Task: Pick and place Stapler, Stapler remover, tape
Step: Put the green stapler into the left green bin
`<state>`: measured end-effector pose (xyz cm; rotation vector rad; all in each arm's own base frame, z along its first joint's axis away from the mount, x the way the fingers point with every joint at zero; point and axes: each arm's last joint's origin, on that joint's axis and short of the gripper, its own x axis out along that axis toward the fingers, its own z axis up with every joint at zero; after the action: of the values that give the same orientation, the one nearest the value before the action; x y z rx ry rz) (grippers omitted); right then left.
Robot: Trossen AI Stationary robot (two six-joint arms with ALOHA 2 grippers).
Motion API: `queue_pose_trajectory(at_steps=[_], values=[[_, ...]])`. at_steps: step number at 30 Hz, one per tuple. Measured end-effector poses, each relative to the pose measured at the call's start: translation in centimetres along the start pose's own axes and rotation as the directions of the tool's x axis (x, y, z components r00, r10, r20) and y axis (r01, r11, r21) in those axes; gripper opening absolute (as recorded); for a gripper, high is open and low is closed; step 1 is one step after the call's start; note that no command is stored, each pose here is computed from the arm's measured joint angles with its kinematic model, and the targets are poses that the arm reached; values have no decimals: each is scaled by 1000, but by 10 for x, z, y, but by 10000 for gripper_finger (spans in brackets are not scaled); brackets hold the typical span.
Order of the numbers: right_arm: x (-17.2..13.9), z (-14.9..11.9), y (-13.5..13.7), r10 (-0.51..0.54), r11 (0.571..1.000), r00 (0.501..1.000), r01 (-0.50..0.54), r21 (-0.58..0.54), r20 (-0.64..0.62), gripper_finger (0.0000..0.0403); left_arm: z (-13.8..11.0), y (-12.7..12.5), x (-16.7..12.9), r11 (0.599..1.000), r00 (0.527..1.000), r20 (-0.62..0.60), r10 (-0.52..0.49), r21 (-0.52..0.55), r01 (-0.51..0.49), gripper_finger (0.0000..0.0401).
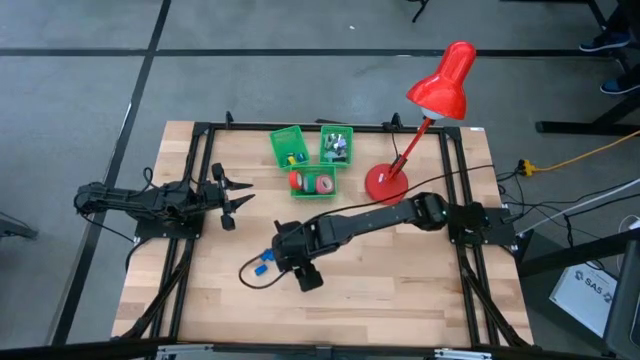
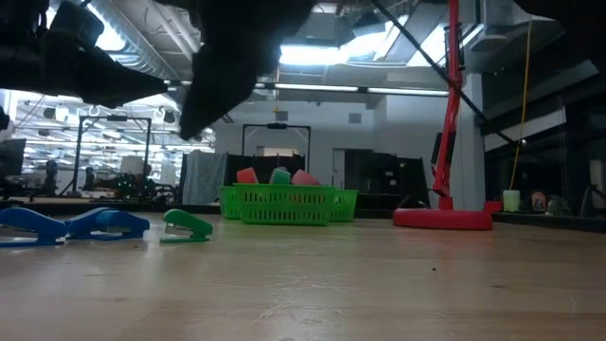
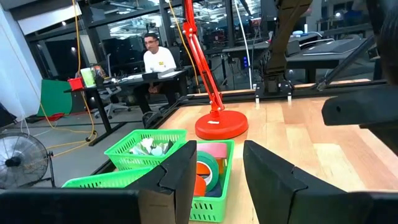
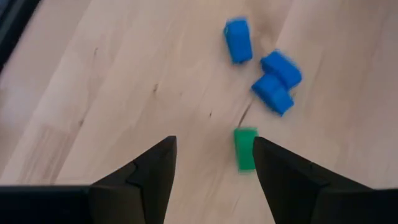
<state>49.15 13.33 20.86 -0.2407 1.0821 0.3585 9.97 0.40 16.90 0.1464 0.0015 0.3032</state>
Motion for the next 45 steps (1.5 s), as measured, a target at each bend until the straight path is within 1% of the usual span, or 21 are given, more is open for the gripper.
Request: queue_pose_trajectory(at_steps=[2, 7, 12, 16, 21, 25, 31, 33, 35, 42, 43, 45], values=[[4, 2, -1, -6, 1000, 999, 6, -8, 39, 218, 0, 0, 0, 1000, 1000, 0, 0, 0, 0, 128], [18, -2, -5, -16, 997, 996, 23, -78, 86, 218, 0, 0, 0, 1000, 1000, 0, 0, 0, 0, 127], [34, -11, -14, -29, 995, 994, 39, -89, 106, 218, 0, 0, 0, 1000, 1000, 0, 0, 0, 0, 127], [45, -24, -24, -59, 994, 996, 65, -89, 65, 218, 0, 0, 0, 1000, 1000, 0, 0, 0, 0, 128], [57, -41, -32, -52, 996, 999, 52, -71, 7, 218, 0, 0, 0, 1000, 1000, 1, 0, 0, 0, 127], [64, -48, -31, -16, 997, 1000, 17, -69, 15, 218, 0, 0, 0, 1000, 1000, 0, 0, 0, 0, 128], [66, -44, -32, -26, 997, 997, 31, -72, 75, 215, 0, 0, 0, 1000, 1000, 0, 0, 0, 0, 127], [66, -42, -32, -31, 997, 995, 38, -71, 100, 205, 0, 0, 0, 1000, 1000, 0, 0, 0, 0, 127], [66, -40, -33, -34, 997, 992, 43, -71, 118, 186, 0, 0, 0, 1000, 1000, 0, 0, 0, 0, 128], [66, -41, -32, -33, 997, 993, 41, -70, 111, 77, 0, 0, 0, 1000, 1000, 1, 0, 0, 0, 127], [65, -40, -33, -32, 997, 994, 40, -66, 108, 71, 0, 0, 0, 1000, 1000, 0, 0, 0, 0, 128], [61, -38, -33, -31, 999, 995, 35, -39, 99, 71, 0, 0, 0, 1000, 1000, 0, 0, 0, 0, 127]])
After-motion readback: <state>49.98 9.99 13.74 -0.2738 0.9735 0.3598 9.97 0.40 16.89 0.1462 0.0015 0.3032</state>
